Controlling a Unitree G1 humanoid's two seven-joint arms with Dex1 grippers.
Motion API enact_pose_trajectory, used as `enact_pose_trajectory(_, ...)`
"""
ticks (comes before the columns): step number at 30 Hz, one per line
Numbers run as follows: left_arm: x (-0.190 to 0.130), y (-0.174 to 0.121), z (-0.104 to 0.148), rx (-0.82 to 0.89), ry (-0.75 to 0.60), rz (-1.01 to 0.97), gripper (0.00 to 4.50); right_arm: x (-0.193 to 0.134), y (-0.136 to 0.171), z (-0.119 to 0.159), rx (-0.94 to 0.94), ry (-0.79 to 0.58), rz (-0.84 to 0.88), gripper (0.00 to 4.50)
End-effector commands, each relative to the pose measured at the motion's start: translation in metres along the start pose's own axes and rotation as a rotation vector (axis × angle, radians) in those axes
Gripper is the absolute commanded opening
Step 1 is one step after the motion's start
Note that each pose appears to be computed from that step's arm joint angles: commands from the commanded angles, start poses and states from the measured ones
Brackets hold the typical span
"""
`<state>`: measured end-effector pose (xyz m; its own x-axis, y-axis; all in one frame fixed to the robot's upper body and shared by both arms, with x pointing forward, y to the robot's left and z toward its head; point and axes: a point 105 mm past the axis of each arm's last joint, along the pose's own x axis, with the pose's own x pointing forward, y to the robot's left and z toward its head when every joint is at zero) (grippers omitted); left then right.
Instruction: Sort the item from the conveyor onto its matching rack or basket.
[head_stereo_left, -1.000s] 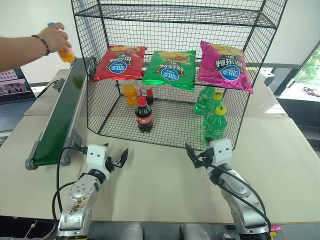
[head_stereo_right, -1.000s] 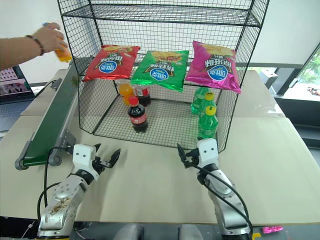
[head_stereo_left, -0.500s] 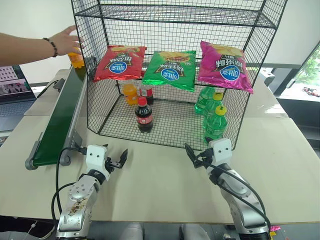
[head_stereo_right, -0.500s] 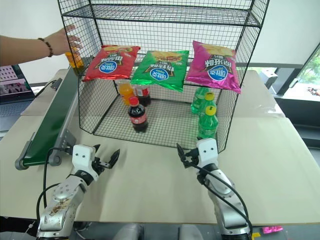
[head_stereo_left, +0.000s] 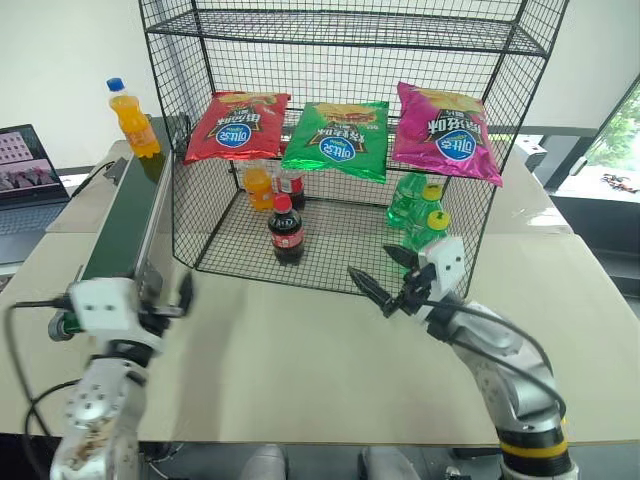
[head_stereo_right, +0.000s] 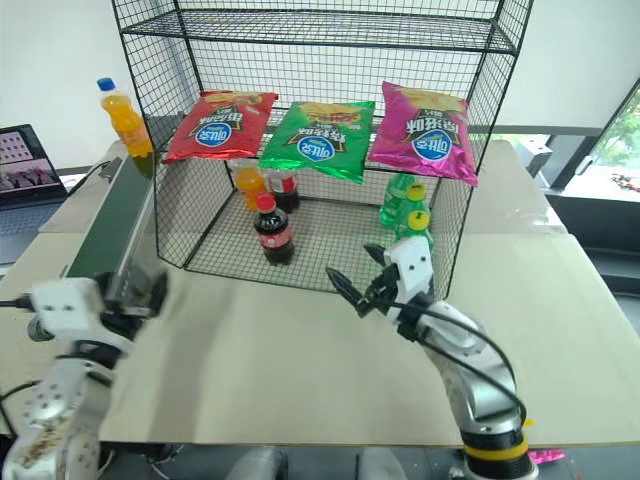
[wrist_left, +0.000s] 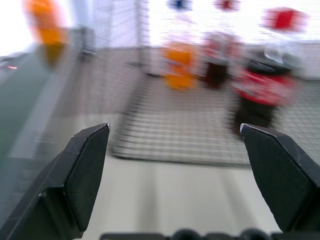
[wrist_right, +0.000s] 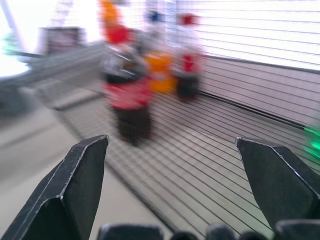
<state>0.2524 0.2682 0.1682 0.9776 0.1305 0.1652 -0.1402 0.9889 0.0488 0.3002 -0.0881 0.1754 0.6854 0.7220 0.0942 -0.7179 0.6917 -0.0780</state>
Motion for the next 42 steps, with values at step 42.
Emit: enact_pose_trajectory(42, 0.016, 0.101, 0.015, -0.004, -0.008, 0.166, 4.45, 0.050, 0.073, 0.094, -0.039, -0.214, 0.656, 4.50)
